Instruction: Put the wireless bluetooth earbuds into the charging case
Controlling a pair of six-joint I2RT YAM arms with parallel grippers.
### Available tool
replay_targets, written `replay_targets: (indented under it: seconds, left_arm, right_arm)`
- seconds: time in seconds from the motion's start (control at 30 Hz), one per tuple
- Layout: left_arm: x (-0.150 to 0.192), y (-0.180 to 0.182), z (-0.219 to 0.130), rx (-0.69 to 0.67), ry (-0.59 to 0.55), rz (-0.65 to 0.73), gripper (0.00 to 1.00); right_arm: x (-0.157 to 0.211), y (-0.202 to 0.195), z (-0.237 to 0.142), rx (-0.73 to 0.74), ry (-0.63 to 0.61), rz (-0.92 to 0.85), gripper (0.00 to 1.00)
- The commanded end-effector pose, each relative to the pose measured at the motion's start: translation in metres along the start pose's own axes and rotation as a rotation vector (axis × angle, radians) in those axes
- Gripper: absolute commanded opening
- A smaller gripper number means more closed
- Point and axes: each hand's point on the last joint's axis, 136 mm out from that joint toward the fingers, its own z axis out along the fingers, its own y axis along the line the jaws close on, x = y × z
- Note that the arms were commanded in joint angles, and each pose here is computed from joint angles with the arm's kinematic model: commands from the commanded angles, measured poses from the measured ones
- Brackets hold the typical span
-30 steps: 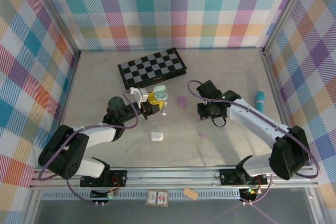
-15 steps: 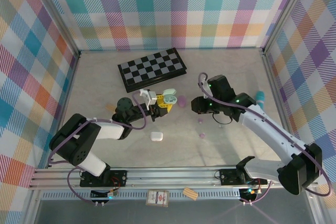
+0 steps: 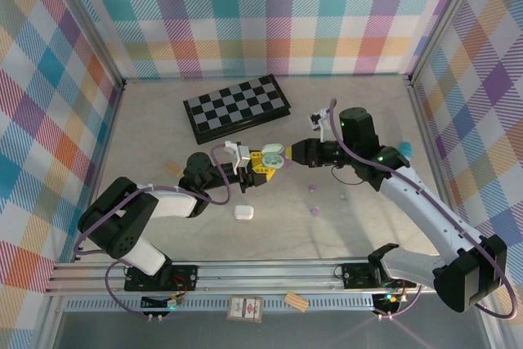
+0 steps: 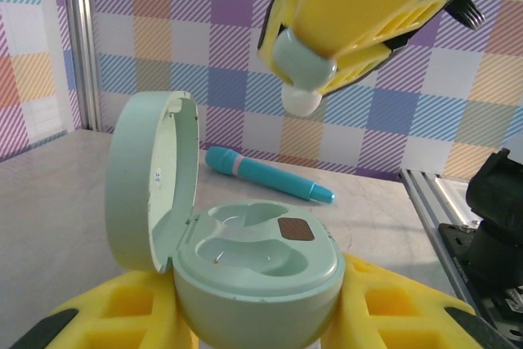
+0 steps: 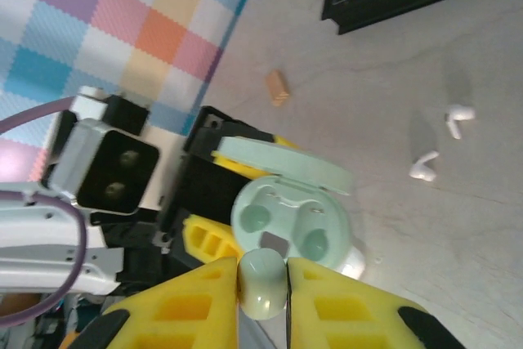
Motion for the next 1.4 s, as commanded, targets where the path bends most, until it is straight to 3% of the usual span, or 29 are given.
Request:
replay_targets:
  seconds: [0.0, 1.37]
  left_arm:
    - [-0.025, -0.014, 0.005, 0.064, -0.065, 0.058, 0.32]
    - [-0.044, -0.025, 0.004, 0.084, -0.102, 0.083, 0.32]
  right_arm:
    - [-0.001, 0.013, 0.003, -0.095, 0.017, -0.002, 0.2]
    - [0.016, -0.017, 0.02, -0.025, 0.098, 0.065, 0.22]
